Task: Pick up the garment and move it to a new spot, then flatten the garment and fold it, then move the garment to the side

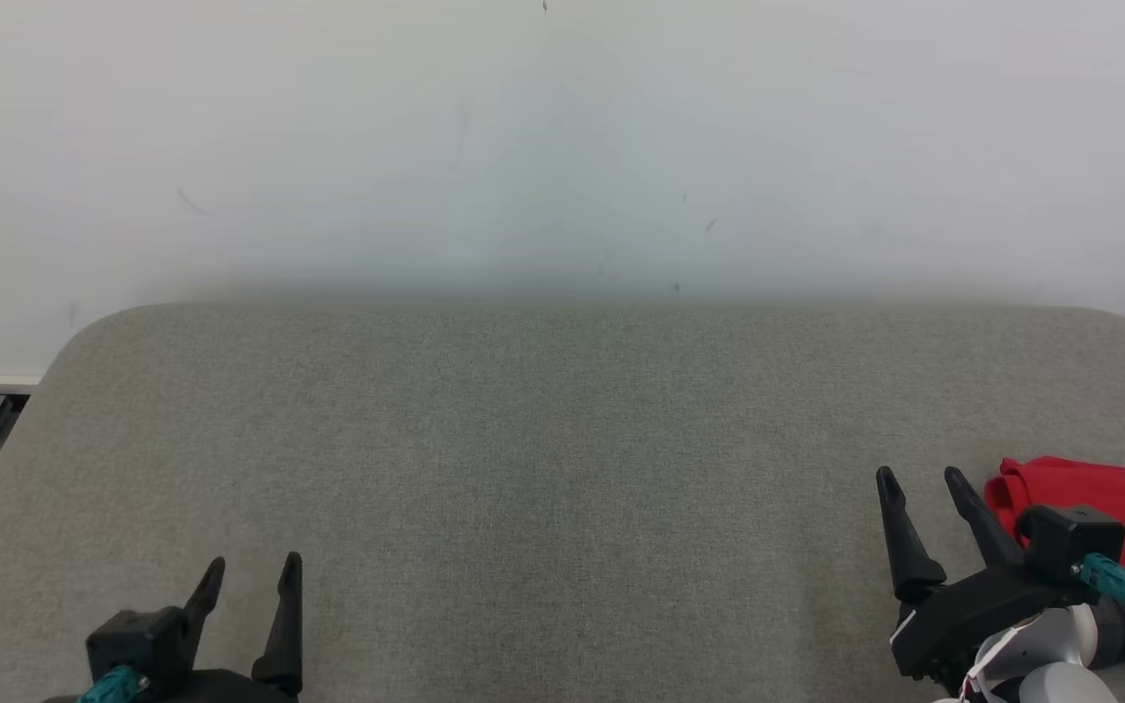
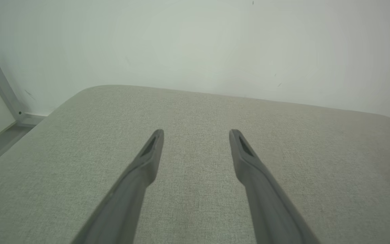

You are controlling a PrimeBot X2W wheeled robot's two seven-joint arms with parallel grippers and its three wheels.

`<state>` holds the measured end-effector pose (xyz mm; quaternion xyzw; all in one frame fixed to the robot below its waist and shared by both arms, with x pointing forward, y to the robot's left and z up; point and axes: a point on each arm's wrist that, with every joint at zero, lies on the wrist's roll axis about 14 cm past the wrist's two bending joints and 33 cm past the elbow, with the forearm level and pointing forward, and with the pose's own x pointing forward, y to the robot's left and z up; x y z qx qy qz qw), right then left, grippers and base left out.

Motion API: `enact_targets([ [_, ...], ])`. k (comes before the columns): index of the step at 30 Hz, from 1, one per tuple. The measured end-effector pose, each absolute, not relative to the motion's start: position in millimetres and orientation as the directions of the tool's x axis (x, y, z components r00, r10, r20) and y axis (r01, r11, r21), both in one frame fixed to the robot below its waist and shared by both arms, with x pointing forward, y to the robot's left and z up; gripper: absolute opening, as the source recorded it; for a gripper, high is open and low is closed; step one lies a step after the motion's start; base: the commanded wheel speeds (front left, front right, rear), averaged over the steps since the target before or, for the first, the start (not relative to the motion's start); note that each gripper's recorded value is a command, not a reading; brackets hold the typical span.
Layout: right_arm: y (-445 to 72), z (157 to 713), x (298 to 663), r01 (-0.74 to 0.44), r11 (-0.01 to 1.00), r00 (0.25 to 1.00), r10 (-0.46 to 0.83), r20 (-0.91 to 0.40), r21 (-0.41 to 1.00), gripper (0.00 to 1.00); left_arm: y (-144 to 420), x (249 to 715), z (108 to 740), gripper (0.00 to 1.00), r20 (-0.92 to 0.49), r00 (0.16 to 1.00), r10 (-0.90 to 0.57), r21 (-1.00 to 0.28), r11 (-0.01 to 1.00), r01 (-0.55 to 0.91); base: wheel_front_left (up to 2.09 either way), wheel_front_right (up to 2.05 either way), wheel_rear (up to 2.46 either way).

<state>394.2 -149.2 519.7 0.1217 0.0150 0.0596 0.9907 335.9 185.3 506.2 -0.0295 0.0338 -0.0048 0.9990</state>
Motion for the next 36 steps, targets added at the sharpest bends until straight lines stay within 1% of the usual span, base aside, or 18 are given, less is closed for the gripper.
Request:
enact_targets([
  [3, -149.2, 519.1, 393.3, -0.113, 0.963, 0.993, 0.121, -0.017, 0.245, 1.00, 187.2, 338.8, 512.1, 1.00, -0.043, 0.999, 0.002, -0.094, 0.996, -0.006, 0.00, 0.00, 0.00],
  [6, -149.8, 518.9, 393.0, -0.111, 0.963, 0.993, 0.119, -0.017, 0.247, 1.00, 183.3, 339.8, 510.4, 1.00, -0.051, 0.999, 0.002, -0.122, 0.992, -0.008, 0.00, 0.00, 0.00],
  [9, -150.2, 519.1, 392.5, -0.110, 0.962, 0.993, 0.118, -0.016, 0.251, 1.00, 177.9, 339.9, 510.8, 1.00, -0.048, 0.999, -0.025, -0.114, 0.993, 0.020, 0.00, 0.00, 0.00],
  [18, -153.9, 518.1, 391.1, -0.095, 0.961, 0.994, 0.104, -0.021, 0.260, 1.00, 178.0, 342.7, 511.5, 1.00, -0.042, 0.999, -0.019, -0.123, 0.992, 0.014, 0.00, 0.00, 0.00],
  [19, -154.4, 518.0, 390.9, -0.093, 0.961, 0.995, 0.102, -0.021, 0.260, 0.00, 177.8, 343.0, 511.5, 0.00, -0.043, 0.999, -0.020, -0.123, 0.992, 0.014, 0.00, 0.00, 0.00],
  [20, -154.4, 518.0, 390.9, -0.093, 0.961, 0.995, 0.102, -0.021, 0.260, 0.00, 177.8, 343.0, 511.5, 0.00, -0.043, 0.999, -0.020, -0.123, 0.992, 0.014, 0.00, 0.00, 0.00],
  [24, -154.8, 480.3, 374.8, -0.061, 0.961, 0.986, 0.100, -0.132, 0.270, 0.00, 170.8, 331.6, 482.0, 0.00, -0.130, 0.991, -0.026, -0.137, 0.990, 0.008, 0.00, 0.00, 0.00],
  [27, -155.3, 468.2, 368.3, -0.048, 0.961, 0.981, 0.097, -0.168, 0.274, 0.00, 169.7, 327.9, 473.8, 0.00, -0.155, 0.988, -0.024, -0.145, 0.989, 0.001, 0.00, 0.00, 0.00],
  [30, -156.9, 469.6, 369.8, -0.039, 0.954, 0.982, 0.091, -0.163, 0.298, 0.00, 170.5, 328.9, 472.4, 0.00, -0.165, 0.986, -0.022, -0.169, 0.986, -0.006, 0.00, 0.00, 0.00],
  [36, -160.6, 466.3, 369.5, -0.010, 0.928, 0.981, 0.082, -0.178, 0.372, 0.00, 174.5, 331.0, 468.7, 0.00, -0.185, 0.983, -0.015, -0.256, 0.966, -0.033, 0.00, 0.00, 0.00],
])
